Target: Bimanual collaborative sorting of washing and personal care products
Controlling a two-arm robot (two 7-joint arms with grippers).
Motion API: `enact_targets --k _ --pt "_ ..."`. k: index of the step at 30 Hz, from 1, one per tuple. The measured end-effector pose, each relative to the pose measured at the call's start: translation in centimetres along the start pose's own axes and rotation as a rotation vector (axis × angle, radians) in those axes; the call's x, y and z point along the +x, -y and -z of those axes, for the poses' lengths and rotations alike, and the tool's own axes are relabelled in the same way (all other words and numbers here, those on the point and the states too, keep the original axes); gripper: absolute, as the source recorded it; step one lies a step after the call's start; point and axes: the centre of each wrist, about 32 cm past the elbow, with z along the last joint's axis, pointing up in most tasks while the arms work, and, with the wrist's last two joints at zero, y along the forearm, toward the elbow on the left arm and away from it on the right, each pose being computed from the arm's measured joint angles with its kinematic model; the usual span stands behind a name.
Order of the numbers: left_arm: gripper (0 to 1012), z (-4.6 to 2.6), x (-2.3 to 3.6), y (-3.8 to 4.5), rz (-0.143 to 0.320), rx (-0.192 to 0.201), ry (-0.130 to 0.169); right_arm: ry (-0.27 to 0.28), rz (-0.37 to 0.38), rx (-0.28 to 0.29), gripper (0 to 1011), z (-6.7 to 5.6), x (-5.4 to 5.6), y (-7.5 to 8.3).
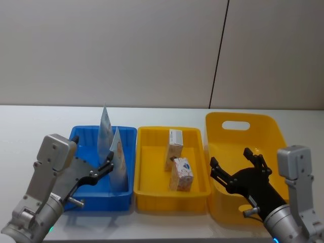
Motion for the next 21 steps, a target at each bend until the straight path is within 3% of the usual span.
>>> enact_targets --k 21 --pt "1001 0.00 0.00 0.00 0.000 0.000 0.000 0.000 0.000 0.000 1003 0.00 0.00 0.00"
